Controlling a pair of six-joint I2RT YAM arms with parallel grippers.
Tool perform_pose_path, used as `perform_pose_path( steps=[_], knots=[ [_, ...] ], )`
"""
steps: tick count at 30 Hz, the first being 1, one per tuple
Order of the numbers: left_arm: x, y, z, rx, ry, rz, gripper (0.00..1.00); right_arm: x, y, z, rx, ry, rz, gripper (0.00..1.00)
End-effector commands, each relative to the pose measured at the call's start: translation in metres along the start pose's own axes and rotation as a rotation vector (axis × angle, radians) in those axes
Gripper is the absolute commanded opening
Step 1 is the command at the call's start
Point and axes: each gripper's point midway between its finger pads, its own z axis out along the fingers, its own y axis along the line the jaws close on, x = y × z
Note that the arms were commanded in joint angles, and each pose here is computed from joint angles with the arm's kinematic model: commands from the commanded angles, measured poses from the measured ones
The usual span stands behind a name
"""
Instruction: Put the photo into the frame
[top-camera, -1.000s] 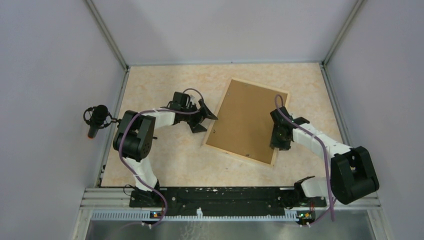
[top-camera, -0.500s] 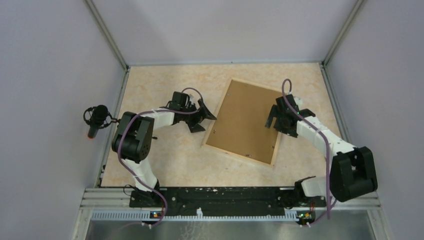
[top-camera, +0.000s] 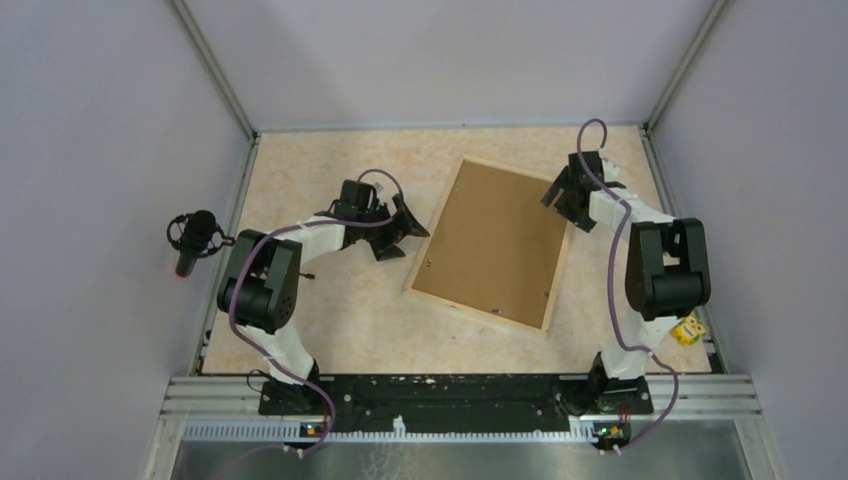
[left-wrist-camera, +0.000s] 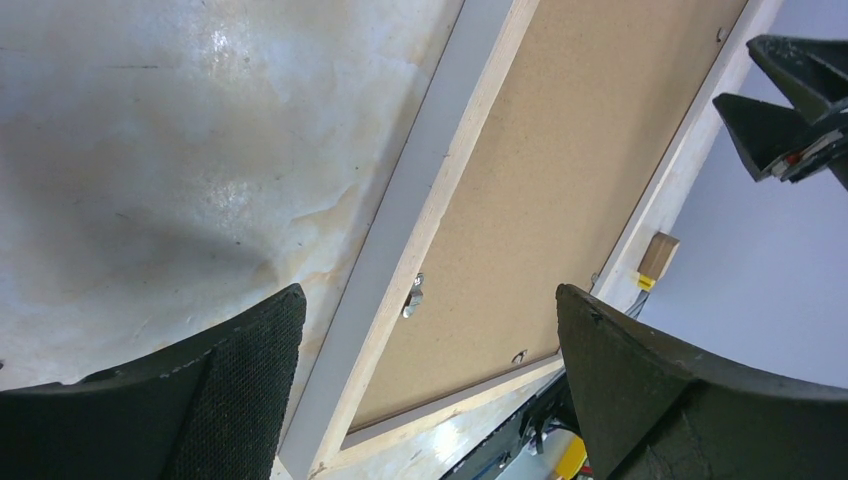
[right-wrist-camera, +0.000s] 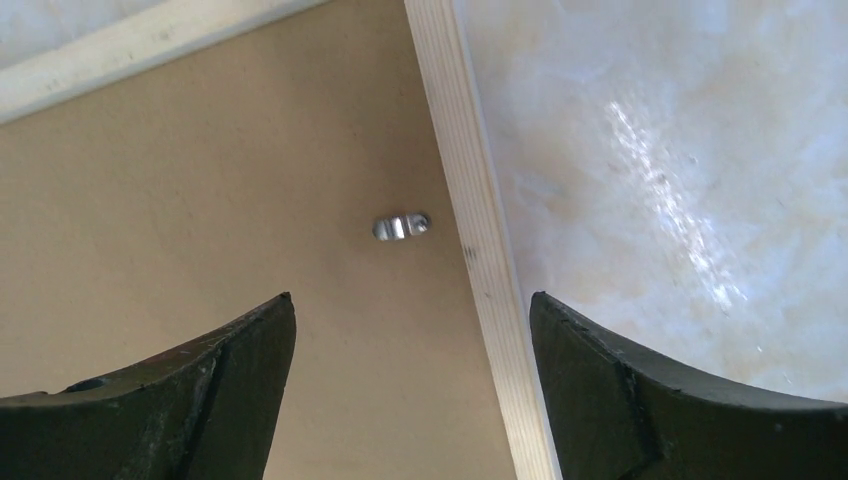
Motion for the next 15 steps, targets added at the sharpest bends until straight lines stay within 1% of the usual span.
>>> perform_pose_path(
  steps=[1, 4, 7, 11, 15],
  knots=[
    [-0.013, -0.016, -0.006, 0.038, -0.037, 0.053, 0.97, -0.025, 0.026, 0.014, -0.057, -0.048, 0.068, 0.85],
    [-0.011, -0.010, -0.002, 0.024, -0.028, 0.050, 0.97, -0.021, 0.017, 0.026, 0.015, -0.036, 0.107, 0.84],
    [-0.011, -0.007, 0.002, 0.009, -0.020, 0.058, 0.97, -0.018, 0.009, 0.030, 0.060, -0.049, 0.180, 0.81],
    [-0.010, -0.001, 0.006, -0.017, -0.003, 0.056, 0.97, -0.014, 0.002, 0.032, 0.101, -0.051, 0.236, 0.77],
    [-0.008, -0.002, 0.006, -0.016, -0.001, 0.059, 0.97, -0.008, 0.002, 0.036, 0.142, -0.015, 0.229, 0.72]
  ],
)
